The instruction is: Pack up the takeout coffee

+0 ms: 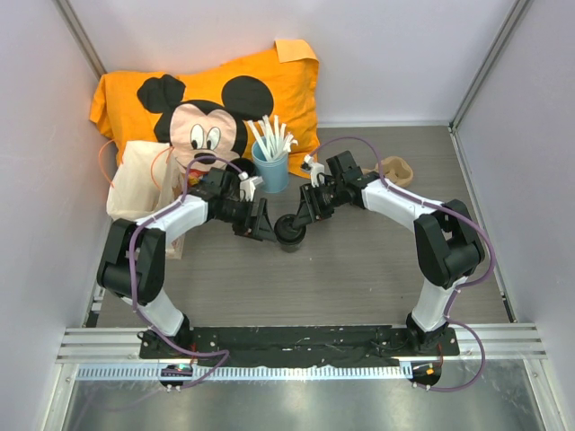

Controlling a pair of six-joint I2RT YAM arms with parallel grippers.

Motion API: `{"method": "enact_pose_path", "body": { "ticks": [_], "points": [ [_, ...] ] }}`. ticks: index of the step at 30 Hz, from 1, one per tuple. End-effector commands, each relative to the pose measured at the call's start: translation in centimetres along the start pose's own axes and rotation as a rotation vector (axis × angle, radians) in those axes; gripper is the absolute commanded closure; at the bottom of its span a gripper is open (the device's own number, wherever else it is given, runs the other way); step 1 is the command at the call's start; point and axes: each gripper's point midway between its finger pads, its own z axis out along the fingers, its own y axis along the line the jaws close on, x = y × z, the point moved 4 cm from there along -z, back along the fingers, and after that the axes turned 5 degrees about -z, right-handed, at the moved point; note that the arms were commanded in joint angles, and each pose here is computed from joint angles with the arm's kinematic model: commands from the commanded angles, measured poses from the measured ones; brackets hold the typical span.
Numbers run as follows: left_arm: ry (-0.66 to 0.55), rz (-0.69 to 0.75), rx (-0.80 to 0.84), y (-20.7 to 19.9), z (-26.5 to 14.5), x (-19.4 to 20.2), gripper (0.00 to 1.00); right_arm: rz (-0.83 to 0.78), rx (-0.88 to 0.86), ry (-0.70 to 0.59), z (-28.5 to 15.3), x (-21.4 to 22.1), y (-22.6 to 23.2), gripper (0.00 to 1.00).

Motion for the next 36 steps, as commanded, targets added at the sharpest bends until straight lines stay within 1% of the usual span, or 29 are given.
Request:
{"method": "enact_pose_path", "body": {
  "ticks": [1, 10, 18, 31, 36],
  "points": [
    [-0.048, 0.016, 0.018, -0.2, -0.1, -1.5, 0.27, -0.017, 0.087, 0.011, 0.2, 0.8, -1.6, 0.78],
    [-0.044, -0.011, 0.008, 0.4, 0.4, -1.7, 0.27, -0.020, 0.081, 0.008, 0.2, 0.8, -1.5, 0.78],
    [-0.057, -0.010, 0.058, -0.4, -0.3, -2.1, 0.27, -0.023, 0.083, 0.009, 0.2, 0.9, -1.5, 0.78],
    [-0.053, -0.032, 0.045, 0.3, 0.4, -2.5, 0.28, -0.028, 0.084, 0.014, 0.4, 1.0, -1.5, 0.78],
    [-0.047, -0.042, -0.007, 1.3, 0.7, -2.1, 0.28, -0.028, 0.085, 0.016, 0.5, 1.1, -1.5, 0.78]
  ]
}}
